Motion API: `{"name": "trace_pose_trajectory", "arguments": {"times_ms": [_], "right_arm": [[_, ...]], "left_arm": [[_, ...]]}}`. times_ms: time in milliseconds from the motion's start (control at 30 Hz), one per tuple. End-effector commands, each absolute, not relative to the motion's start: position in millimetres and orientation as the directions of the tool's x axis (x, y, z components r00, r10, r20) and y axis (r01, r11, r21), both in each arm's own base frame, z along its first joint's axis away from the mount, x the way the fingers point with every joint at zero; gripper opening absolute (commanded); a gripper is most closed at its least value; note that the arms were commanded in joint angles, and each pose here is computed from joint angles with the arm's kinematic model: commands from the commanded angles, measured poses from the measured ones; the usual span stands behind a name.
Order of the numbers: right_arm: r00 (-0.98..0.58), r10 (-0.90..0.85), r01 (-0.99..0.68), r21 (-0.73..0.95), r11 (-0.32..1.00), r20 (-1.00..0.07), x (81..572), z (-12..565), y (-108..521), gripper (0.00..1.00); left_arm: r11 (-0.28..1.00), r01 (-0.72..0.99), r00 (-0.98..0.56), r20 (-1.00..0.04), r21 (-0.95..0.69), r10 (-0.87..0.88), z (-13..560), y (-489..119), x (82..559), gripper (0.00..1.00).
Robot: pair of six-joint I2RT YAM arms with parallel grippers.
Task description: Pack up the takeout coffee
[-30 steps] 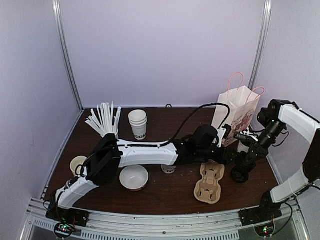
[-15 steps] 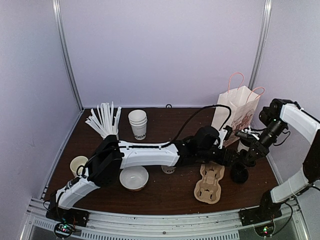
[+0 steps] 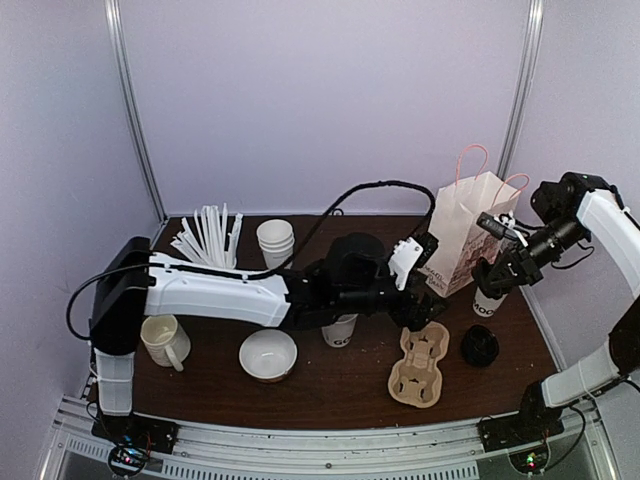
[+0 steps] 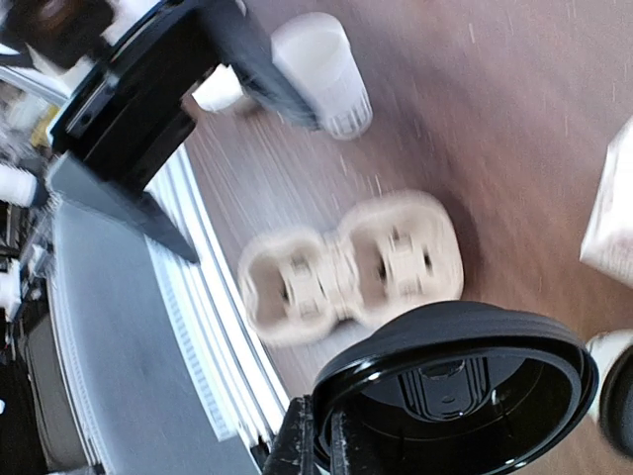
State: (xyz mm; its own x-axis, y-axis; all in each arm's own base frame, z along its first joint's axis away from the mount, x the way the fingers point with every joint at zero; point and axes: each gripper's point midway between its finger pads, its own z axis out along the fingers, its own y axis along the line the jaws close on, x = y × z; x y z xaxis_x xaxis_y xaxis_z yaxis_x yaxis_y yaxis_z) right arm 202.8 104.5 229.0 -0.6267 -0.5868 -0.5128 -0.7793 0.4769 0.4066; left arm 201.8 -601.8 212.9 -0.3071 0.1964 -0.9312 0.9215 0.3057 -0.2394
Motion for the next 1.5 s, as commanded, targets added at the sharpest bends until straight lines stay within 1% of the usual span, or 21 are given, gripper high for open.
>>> {"name": "trace_pose_trajectory", "arguments": {"times_ms": [0, 67, 100, 167, 233, 333, 467, 733, 1067, 1200, 1300, 1467], "right_arm": [[-0.551, -0.451, -0.833, 0.441, 0.332, -0.702, 208, 287, 138, 0.00], [-0.526, -0.411, -0.850, 0.455, 0.265, -0.744, 207, 307, 149, 0.00], [-0.520, -0.391, -0.854, 0.466, 0.231, -0.759, 205, 316, 153, 0.00], [-0.530, -0.358, -0.846, 0.507, 0.164, -0.769, 200, 331, 164, 0.00], [-0.528, -0.343, -0.846, 0.519, 0.124, -0.777, 196, 338, 173, 0.00], [-0.480, -0.377, -0.866, 0.496, 0.061, -0.792, 179, 341, 185, 0.00], [-0.470, -0.395, -0.863, 0.506, 0.016, -0.789, 167, 345, 195, 0.00], [-0.482, -0.405, -0.850, 0.527, 0.001, -0.777, 163, 343, 200, 0.00], [-0.498, -0.397, -0.839, 0.544, -0.003, -0.771, 168, 345, 202, 0.00], [-0.498, -0.403, -0.839, 0.544, 0.001, -0.767, 168, 343, 202, 0.00], [-0.501, -0.408, -0.837, 0.548, 0.003, -0.763, 168, 340, 202, 0.00], [-0.506, -0.411, -0.834, 0.552, 0.008, -0.758, 169, 337, 202, 0.00]], "left_arm": [[0.229, 0.947, 0.237, -0.971, 0.224, -0.032, 320, -577, 185, 0.85], [0.208, 0.920, 0.347, -0.937, 0.333, -0.033, 326, -575, 181, 0.87], [0.198, 0.914, 0.370, -0.928, 0.355, -0.039, 329, -575, 182, 0.88], [0.167, 0.915, 0.383, -0.922, 0.368, -0.064, 335, -575, 186, 0.88], [0.147, 0.911, 0.401, -0.912, 0.386, -0.089, 341, -575, 187, 0.88], [0.171, 0.902, 0.418, -0.903, 0.398, -0.102, 349, -579, 193, 0.89], [0.200, 0.902, 0.410, -0.904, 0.382, -0.121, 349, -581, 199, 0.90], [0.279, 0.897, 0.390, -0.912, 0.344, -0.128, 341, -579, 213, 0.89], [0.365, 0.881, 0.373, -0.917, 0.301, -0.144, 334, -582, 232, 0.84], [0.401, 0.871, 0.373, -0.914, 0.285, -0.159, 334, -577, 236, 0.87], [0.418, 0.866, 0.374, -0.911, 0.276, -0.174, 336, -571, 237, 0.87], [0.429, 0.860, 0.379, -0.908, 0.275, -0.178, 338, -570, 238, 0.83]]}}
